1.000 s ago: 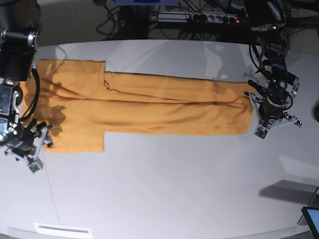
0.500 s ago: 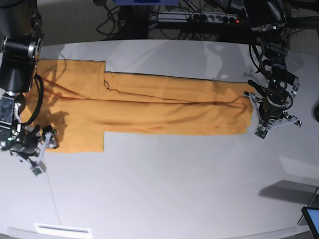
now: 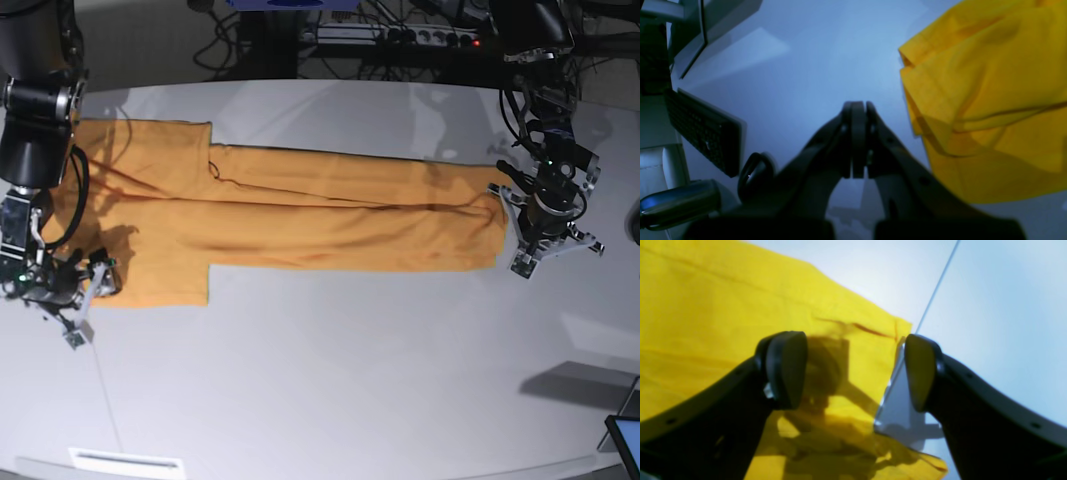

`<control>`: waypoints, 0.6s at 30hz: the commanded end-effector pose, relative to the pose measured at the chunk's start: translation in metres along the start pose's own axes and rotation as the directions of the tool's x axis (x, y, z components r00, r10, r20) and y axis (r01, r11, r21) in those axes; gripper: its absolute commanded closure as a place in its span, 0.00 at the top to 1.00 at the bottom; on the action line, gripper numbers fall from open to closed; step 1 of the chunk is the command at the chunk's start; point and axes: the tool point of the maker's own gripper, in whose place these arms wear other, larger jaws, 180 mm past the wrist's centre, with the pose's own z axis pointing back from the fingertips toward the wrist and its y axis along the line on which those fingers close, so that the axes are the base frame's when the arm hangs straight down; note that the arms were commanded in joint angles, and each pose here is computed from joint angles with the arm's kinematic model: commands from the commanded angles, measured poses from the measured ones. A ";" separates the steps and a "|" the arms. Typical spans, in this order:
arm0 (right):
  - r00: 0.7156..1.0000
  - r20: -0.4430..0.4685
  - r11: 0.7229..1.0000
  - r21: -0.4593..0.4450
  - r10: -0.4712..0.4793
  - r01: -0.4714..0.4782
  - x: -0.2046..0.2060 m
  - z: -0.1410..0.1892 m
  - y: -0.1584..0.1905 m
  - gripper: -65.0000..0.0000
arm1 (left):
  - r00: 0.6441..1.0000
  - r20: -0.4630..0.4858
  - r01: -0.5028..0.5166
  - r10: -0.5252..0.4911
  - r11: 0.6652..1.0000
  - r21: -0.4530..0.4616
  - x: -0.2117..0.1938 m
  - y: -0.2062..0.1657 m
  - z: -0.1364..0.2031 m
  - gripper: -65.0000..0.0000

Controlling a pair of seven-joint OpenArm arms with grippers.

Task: Fold the T-shirt properly
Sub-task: 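Move the right gripper to the sleeve end of the strip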

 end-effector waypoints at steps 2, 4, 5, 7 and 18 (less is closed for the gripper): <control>0.997 0.056 0.999 -0.011 0.052 -0.052 0.032 0.007 -0.002 0.67 | 1.000 0.023 0.000 -0.001 0.999 0.042 0.007 0.015 0.004 0.00; 0.995 0.047 0.996 0.000 0.087 -0.087 0.035 0.003 0.006 0.67 | 1.000 0.023 0.000 -0.001 0.999 0.042 0.007 0.015 0.004 0.00; 0.994 0.043 0.995 0.005 0.096 -0.096 0.035 0.002 0.009 0.67 | 1.000 0.022 0.000 -0.001 0.999 0.041 0.006 0.014 0.004 0.00; 0.994 0.046 0.995 0.013 0.096 -0.097 0.036 0.000 0.013 0.67 | 1.000 0.021 -0.001 0.000 0.999 0.042 0.006 0.015 0.004 0.00; 0.998 0.003 0.997 0.057 0.059 -0.059 0.024 -0.014 0.022 0.66 | 1.000 0.007 0.022 -0.022 0.998 0.051 0.000 0.020 0.005 0.00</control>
